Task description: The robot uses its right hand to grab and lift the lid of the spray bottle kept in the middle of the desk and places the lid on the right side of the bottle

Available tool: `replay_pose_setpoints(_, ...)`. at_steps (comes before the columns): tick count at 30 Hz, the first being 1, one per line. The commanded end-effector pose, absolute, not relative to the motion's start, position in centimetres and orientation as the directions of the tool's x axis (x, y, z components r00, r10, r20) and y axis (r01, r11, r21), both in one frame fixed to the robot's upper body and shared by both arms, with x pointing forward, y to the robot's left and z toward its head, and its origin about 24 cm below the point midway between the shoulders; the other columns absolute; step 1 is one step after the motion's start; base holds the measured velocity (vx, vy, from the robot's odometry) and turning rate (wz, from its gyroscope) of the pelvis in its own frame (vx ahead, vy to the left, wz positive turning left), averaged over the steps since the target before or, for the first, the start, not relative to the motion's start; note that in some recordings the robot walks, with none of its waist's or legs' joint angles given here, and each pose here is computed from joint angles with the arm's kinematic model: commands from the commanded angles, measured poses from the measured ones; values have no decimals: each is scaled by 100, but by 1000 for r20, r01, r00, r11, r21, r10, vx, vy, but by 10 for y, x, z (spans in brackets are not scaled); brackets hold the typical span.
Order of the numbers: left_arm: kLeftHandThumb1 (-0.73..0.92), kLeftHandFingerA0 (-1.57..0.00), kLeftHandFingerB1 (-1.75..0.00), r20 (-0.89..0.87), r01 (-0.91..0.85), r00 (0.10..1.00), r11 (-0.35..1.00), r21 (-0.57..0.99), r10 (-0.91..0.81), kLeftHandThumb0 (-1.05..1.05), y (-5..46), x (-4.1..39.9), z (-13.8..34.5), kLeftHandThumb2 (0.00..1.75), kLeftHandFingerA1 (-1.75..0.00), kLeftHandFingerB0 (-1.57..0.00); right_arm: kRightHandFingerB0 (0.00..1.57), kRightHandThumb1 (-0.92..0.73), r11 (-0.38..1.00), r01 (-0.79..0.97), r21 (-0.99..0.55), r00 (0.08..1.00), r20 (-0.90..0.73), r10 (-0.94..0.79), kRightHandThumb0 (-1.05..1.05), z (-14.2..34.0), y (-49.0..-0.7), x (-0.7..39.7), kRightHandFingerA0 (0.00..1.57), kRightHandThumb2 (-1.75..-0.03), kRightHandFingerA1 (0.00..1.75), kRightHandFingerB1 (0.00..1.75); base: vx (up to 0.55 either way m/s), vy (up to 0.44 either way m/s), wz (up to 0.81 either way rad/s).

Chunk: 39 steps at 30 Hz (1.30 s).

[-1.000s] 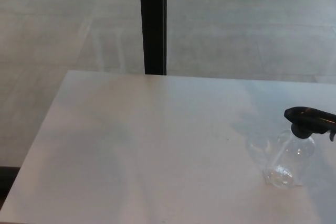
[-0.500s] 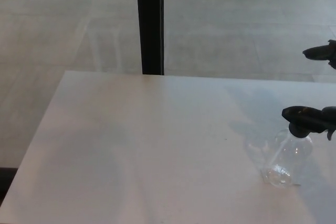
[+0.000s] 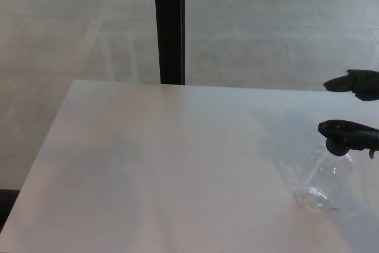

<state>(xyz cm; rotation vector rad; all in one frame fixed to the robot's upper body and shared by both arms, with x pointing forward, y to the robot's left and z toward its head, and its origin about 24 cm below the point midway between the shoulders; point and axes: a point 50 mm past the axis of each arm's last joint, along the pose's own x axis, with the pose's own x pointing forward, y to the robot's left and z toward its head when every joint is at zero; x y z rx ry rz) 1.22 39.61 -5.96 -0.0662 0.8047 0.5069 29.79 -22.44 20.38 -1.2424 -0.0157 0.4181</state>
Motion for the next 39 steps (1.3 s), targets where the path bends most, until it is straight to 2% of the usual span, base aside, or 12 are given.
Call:
replay_pose_setpoints(1,77,-60,-37,-686,-451,593,880,151,421,-73,400,12,-56,63,-48,-44,18,-82,178,-346,-921,916,-290,277,-90,202,-224,298,20,-65,43,27,0,0,0)
replay_pose_setpoints(5,77,-60,-37,-684,-446,596,882,154,421,-73,400,13,-56,63,-47,-44,6,-64,92,-366,-926,913,-338,228,-89,201,-225,300,17,-104,54,38,0,0,0)
replay_pose_setpoints(6,77,-59,-36,-687,-442,595,884,155,417,-75,400,13,-56,64,-47,-44,13,-80,77,-381,-921,909,-358,213,-88,201,-225,300,20,-66,44,26,0,0,0)
replay_pose_setpoints(7,78,-58,-36,-692,-444,590,883,153,416,-74,401,13,-57,64,-46,-42,6,-60,64,-401,-914,902,-381,201,-87,200,-226,299,13,-99,50,37,0,0,0)
replay_pose_setpoints(14,78,-57,-36,-693,-428,593,889,159,409,-73,399,11,-58,64,-47,-41,13,-54,-113,-340,-933,933,-350,85,-69,185,-224,302,25,-86,57,40,0,0,0)
replay_pose_setpoints(23,77,-58,-37,-682,-453,600,881,140,417,-72,398,11,-56,63,-48,-42,28,-57,-180,-66,-981,987,-91,136,-49,181,-216,303,99,-93,124,49,0,0,0)
replay_pose_setpoints(24,62,-50,-51,-679,-439,605,885,152,416,-71,398,12,-56,101,-59,-35,35,-61,-168,-40,-985,987,-66,148,-46,181,-215,303,111,-96,136,53,0,0,0)
replay_pose_setpoints(32,82,-58,-37,-667,-445,611,882,158,427,-72,397,12,-57,64,-48,-44,67,-70,-106,140,-985,962,110,250,-26,183,-208,300,89,-67,170,46,0,0,0)
replay_pose_setpoints(33,66,-50,-51,-667,-443,611,882,159,427,-72,397,11,-56,105,-60,-34,68,-71,-104,142,-984,962,112,250,-26,183,-207,300,87,-67,171,46,0,0,0)
replay_pose_setpoints(34,83,-57,-38,-668,-443,610,882,159,427,-73,396,11,-56,64,-48,-43,71,-72,-96,152,-984,959,124,253,-25,184,-207,300,87,-68,172,47,0,0,0)
replay_pose_setpoints(36,69,-50,-52,-664,-439,618,885,154,422,-78,395,10,-56,106,-60,-38,81,-73,-96,174,-980,954,144,264,-26,187,-206,301,92,-67,171,52,0,0,0)
replay_pose_setpoints(39,84,-59,-38,-662,-450,617,881,149,427,-76,395,10,-56,66,-50,-43,91,-69,-69,207,-976,944,181,278,-27,190,-207,301,91,-64,173,70,0,0,0)
